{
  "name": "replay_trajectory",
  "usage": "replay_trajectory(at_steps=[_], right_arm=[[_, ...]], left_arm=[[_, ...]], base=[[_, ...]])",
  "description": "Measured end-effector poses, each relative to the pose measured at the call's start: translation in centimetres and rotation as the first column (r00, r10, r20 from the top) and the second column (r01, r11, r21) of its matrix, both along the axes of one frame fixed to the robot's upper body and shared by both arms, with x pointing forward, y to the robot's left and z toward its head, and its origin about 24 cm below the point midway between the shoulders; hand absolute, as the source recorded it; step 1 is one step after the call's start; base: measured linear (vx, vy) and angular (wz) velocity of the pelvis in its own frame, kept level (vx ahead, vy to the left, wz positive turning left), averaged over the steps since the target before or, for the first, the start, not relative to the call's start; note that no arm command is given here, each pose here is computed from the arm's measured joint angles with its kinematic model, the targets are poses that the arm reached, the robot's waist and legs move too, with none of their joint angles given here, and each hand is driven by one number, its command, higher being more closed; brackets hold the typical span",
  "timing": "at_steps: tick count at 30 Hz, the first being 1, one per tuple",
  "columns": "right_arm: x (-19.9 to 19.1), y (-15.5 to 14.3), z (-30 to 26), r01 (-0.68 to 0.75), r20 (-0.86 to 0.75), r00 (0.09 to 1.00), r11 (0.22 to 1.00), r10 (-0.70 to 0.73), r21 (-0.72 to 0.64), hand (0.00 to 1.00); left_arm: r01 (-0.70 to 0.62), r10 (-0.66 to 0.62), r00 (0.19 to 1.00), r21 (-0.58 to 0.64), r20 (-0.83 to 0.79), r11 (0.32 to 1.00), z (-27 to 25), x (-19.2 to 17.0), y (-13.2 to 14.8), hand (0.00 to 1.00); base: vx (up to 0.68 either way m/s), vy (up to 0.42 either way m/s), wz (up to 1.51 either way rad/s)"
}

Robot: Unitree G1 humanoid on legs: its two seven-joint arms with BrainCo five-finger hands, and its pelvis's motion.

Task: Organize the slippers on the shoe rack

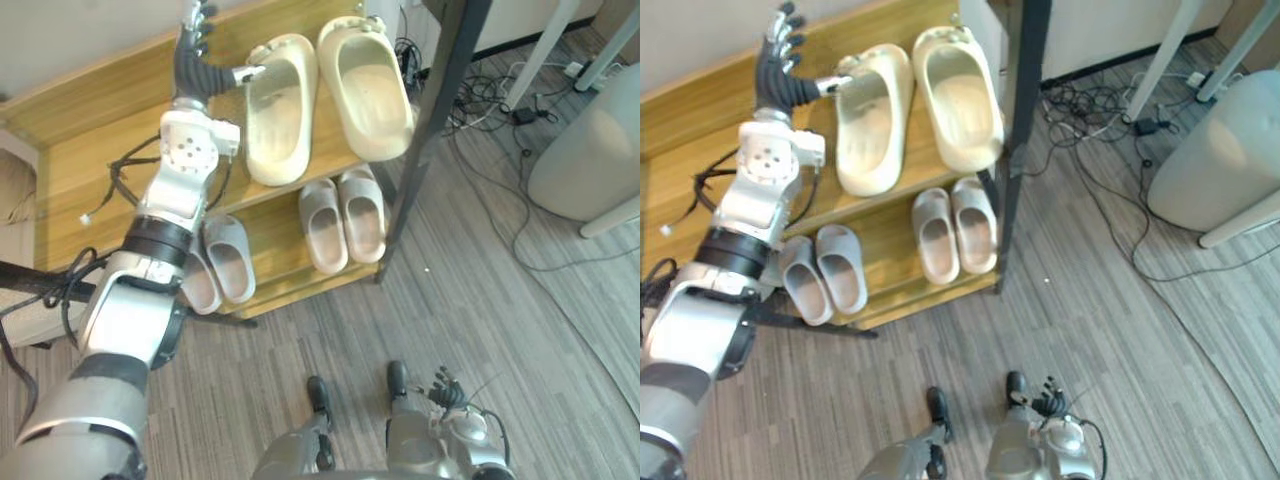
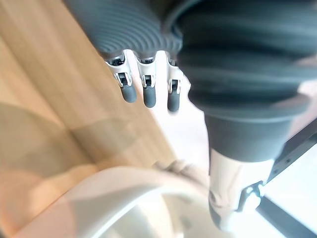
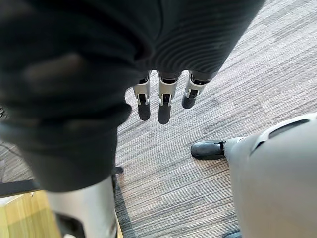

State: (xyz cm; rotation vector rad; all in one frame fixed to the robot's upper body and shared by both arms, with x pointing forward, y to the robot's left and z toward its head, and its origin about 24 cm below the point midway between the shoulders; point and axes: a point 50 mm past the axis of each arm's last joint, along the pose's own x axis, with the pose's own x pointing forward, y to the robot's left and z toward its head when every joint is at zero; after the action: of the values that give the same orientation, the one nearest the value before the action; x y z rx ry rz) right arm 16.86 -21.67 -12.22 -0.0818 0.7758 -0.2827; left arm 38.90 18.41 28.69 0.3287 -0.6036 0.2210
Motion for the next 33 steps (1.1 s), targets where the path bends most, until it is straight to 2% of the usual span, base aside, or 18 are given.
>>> replay_trajectory(at_steps=[9, 14, 22, 26, 33], right_arm=[[-0.3, -0.2, -0.2, -0.003, -0.021, 1.000, 1.000, 0.003, -0.008, 0.00], [-0.6, -0.6, -0.4, -0.007, -0.044, 0.999, 1.000, 0.006, -0.019, 0.00], [-0.5, 0.0, -0.5, -0.061, -0.068, 0.996, 0.998, 0.059, -0.035, 0.00], [-0.7, -0.1, -0.6, -0.065, -0.074, 0.995, 0.997, 0.062, -0.041, 0.00], [-0.5, -0.1, -0.5, -0.064, -0.073, 0.996, 0.997, 0.061, -0.044, 0.00]], left_arm=[[0.133, -0.127, 0.990, -0.098, 0.067, 0.986, -2.3, -2.2, -2.5, 0.00], [0.223, -0.212, 0.974, -0.191, 0.077, 0.956, -4.8, -3.9, -3.8, 0.00], [0.222, -0.245, 0.969, -0.309, -0.035, 0.925, -9.9, -5.1, -3.8, 0.00], [0.247, -0.297, 0.952, -0.374, -0.080, 0.894, -11.7, -5.4, -5.1, 0.00], [0.314, -0.370, 0.927, -0.410, -0.063, 0.856, -11.9, -5.7, -6.6, 0.00]], base=[[0.00, 0.008, 0.08], [0.00, 0.010, 0.10], [-0.02, 0.005, 0.19], [0.00, 0.003, 0.35], [0.02, -0.004, 0.18]])
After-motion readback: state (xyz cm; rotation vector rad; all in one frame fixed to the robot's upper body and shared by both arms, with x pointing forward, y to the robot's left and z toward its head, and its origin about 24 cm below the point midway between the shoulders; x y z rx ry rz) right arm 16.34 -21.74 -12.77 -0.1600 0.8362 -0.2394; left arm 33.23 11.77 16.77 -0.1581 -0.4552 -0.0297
